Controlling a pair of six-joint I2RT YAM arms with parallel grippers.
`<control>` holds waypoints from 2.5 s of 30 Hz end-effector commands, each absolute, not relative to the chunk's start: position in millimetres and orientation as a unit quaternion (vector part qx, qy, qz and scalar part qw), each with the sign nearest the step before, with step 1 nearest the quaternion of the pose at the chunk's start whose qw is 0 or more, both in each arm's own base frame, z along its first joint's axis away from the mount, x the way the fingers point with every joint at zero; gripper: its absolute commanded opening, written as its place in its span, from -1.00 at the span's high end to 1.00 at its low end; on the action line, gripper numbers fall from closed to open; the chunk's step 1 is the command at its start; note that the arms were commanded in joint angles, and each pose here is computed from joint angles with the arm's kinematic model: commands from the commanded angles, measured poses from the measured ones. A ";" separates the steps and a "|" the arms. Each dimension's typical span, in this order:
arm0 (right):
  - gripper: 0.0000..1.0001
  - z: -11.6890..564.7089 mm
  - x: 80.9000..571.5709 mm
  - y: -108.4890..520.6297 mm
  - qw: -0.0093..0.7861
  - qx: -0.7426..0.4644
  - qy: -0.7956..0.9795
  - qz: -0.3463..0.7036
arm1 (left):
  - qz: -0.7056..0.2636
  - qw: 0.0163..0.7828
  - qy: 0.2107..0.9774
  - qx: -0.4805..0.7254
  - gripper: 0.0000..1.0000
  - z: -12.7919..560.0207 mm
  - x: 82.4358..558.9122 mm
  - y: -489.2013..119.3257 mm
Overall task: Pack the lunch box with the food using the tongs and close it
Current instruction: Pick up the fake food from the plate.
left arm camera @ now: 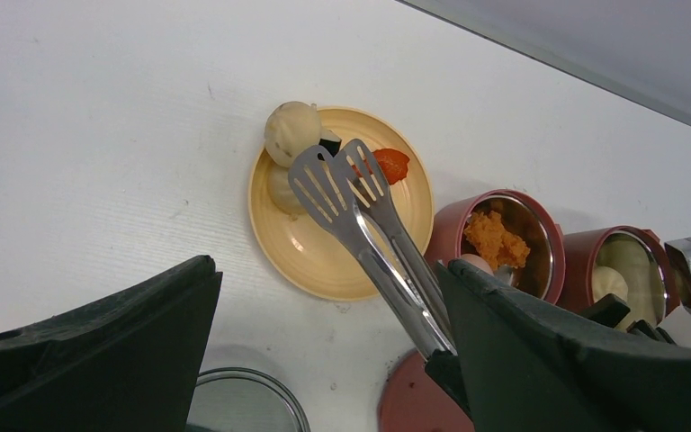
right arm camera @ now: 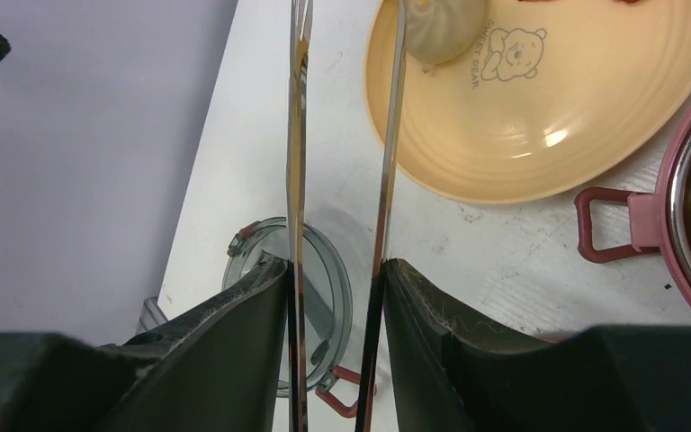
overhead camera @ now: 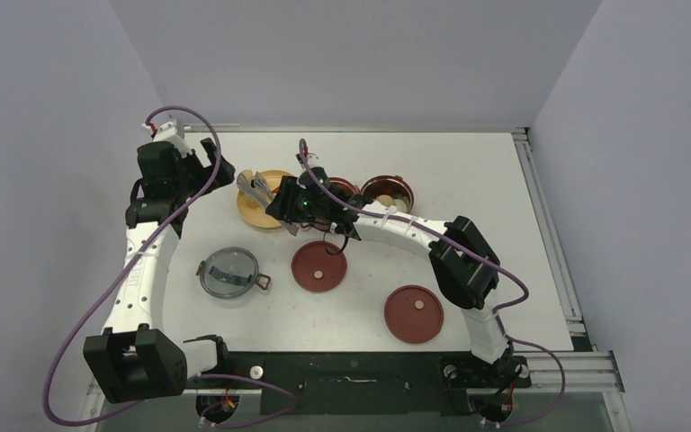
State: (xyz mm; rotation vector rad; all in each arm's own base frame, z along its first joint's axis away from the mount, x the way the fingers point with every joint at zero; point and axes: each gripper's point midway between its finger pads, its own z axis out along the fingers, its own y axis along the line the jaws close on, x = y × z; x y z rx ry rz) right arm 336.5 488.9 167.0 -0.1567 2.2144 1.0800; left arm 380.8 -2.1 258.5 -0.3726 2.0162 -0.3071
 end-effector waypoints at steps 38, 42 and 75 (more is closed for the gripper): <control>0.31 169.1 370.3 515.6 0.350 -0.036 0.833 0.428 | -0.135 0.549 0.813 -0.138 -0.94 288.2 382.9 -3.3; 0.42 169.8 371.3 515.7 0.350 -0.036 0.832 0.429 | -0.135 0.548 0.814 -0.139 -0.94 287.5 382.9 -3.3; 0.89 199.3 327.2 452.9 0.360 -0.065 0.843 0.395 | -0.139 0.546 0.814 -0.139 -0.94 285.7 383.5 -4.5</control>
